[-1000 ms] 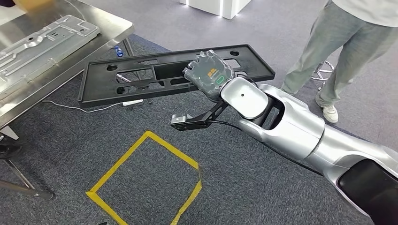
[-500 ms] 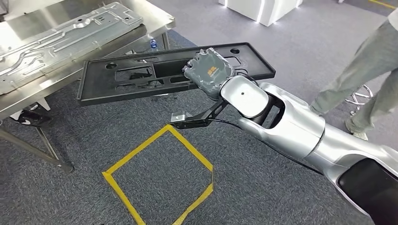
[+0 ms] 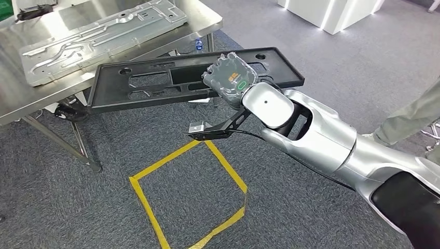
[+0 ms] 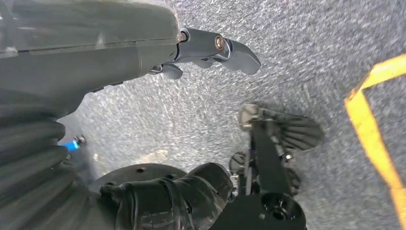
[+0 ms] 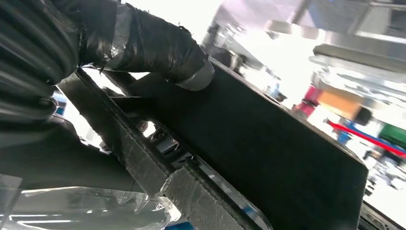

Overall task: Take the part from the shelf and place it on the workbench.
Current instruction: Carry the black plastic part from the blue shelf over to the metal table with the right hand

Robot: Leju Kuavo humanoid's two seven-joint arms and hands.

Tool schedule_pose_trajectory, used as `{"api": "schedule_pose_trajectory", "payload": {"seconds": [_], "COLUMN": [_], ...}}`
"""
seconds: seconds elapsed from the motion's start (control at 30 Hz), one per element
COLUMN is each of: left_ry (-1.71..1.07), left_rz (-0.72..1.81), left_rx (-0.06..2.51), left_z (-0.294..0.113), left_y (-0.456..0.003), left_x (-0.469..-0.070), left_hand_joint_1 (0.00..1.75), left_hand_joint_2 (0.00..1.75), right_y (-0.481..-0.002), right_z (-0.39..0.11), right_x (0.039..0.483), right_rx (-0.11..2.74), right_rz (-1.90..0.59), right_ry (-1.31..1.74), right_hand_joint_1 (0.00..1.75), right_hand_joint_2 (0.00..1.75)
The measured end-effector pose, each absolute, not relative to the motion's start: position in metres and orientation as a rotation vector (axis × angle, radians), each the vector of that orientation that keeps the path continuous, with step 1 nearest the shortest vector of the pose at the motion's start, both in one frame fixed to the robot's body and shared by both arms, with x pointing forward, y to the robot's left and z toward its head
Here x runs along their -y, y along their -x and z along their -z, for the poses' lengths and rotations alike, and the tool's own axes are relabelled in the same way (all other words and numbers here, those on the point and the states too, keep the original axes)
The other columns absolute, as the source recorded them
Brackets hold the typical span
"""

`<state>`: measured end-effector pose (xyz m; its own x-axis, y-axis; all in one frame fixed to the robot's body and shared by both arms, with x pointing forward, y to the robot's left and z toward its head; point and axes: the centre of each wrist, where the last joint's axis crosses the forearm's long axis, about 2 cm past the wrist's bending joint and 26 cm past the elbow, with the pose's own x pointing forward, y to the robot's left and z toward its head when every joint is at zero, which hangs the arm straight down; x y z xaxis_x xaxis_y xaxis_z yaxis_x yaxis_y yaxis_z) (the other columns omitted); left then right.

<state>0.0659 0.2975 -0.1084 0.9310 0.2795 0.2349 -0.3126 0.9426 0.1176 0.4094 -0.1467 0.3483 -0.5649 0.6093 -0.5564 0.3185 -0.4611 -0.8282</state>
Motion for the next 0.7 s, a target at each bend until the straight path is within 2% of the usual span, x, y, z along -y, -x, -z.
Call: {"api": "schedule_pose_trajectory", "payload": {"seconds": [0.7], "left_ry": [-0.166], "left_rz": [-0.292], "left_rx": [0.22], "left_z": [0.1079], "left_y": [-0.0689], "left_x": [-0.2982], "left_hand_joint_1": [0.0], "left_hand_joint_2": [1.75], "right_y": [-0.4111], "right_z": [-0.3425], "right_x": [0.1496], "right_rx": [1.492], "right_rz": [-2.138], "right_ry": [1.334], "right_hand_joint_1": [1.75], "right_hand_joint_2": [1.75]}}
